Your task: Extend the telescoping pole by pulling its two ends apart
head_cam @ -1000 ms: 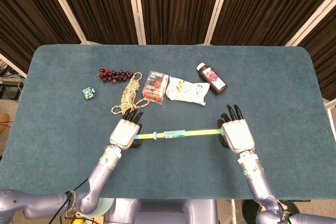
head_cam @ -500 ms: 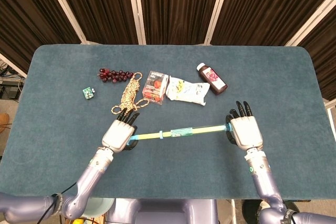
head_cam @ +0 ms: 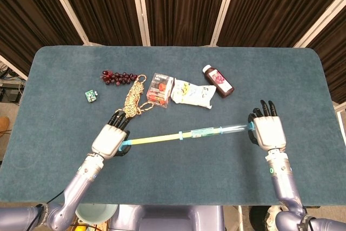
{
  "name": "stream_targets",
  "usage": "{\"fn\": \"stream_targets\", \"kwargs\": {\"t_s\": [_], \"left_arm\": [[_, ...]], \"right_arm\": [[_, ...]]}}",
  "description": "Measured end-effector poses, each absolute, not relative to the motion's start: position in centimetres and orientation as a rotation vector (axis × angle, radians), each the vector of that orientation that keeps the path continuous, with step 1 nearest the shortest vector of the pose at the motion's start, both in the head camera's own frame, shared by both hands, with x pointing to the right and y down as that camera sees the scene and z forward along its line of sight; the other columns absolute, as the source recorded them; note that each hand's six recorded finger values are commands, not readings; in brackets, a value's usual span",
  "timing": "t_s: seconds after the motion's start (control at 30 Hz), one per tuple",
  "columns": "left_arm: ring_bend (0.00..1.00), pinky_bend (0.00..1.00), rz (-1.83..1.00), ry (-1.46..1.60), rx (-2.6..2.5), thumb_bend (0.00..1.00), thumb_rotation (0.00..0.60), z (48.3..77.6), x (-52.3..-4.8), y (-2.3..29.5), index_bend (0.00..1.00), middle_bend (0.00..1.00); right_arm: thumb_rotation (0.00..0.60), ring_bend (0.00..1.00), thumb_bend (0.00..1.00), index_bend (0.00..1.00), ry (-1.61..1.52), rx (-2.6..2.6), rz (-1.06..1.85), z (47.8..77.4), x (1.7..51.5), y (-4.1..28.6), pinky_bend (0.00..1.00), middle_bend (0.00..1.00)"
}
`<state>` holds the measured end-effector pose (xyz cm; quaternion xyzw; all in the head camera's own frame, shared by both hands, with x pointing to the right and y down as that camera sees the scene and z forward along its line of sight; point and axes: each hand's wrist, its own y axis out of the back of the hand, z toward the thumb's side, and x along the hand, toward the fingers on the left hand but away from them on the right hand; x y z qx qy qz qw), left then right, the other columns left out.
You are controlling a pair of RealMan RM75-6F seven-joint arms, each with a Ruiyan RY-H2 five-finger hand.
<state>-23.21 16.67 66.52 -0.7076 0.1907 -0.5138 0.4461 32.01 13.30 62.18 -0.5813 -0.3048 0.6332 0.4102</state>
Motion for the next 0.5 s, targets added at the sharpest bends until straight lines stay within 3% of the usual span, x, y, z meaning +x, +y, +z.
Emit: {"fn": "stream_targets", "kwargs": {"t_s": [0.5], "left_arm": [[0.00,0.00,-1.279,0.438,-1.734,0.42,0.600,65.1,-26.2,17.3,0.60,0.09]], "right_arm": [[0.600,0.04,0.56,0.92,-0.809,-1.383,1.644,61.1,35.2,11.9,0.00,0.29]]}}
